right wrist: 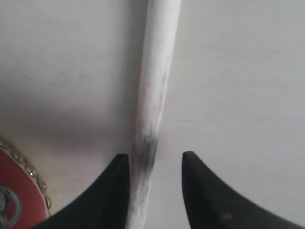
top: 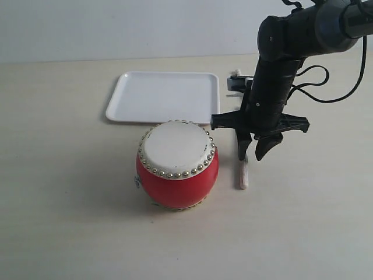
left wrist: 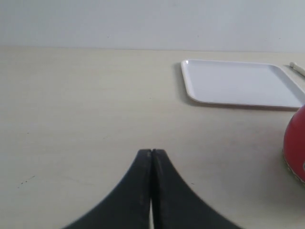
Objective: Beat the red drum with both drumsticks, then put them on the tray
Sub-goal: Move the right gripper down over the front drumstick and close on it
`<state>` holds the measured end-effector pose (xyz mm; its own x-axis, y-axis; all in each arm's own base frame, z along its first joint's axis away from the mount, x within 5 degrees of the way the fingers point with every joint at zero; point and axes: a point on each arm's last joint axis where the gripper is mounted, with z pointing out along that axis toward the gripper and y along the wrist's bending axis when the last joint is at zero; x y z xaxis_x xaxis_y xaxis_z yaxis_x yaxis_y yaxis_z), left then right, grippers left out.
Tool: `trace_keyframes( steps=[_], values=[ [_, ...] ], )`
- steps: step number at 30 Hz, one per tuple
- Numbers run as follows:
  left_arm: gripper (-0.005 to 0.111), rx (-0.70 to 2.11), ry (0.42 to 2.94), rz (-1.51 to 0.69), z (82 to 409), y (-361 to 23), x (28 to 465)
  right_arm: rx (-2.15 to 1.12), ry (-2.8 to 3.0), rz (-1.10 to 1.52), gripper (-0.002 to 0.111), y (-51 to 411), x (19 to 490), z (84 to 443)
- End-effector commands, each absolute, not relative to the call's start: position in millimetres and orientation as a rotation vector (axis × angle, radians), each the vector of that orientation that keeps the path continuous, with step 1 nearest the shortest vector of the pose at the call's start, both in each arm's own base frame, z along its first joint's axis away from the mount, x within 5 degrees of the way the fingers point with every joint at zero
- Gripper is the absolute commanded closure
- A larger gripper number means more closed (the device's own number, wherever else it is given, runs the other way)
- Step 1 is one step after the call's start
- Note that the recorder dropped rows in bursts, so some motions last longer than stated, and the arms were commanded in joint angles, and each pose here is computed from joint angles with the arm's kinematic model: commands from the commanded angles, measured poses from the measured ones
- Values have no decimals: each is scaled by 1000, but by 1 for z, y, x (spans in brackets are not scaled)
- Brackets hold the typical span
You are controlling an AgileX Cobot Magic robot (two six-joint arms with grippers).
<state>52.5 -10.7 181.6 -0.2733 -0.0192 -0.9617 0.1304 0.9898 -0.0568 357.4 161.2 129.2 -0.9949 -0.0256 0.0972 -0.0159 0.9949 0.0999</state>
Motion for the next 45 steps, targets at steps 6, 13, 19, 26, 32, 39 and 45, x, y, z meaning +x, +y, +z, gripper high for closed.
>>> trace_keyframes(
  steps=[6,13,19,26,32,39,45],
  values=[
    [107,70,1838,-154,181,-11,52,-87,-3124,-188,68,165,364,130],
    [107,70,1838,-154,181,-11,52,-95,-3183,-94,68,175,362,130],
    [107,70,1838,-154,181,-11,52,-97,-3152,-75,68,174,359,130],
    [107,70,1838,-154,181,-11,52,-137,-3131,-65,68,172,355,125],
    [107,70,1838,-154,181,-11,52,-127,-3133,-63,68,171,353,122],
    [107,71,1838,-153,181,-11,52,-138,-3127,-66,69,171,352,121],
    [107,71,1838,-153,181,-11,52,-137,-3128,-64,72,171,353,120]
  ],
)
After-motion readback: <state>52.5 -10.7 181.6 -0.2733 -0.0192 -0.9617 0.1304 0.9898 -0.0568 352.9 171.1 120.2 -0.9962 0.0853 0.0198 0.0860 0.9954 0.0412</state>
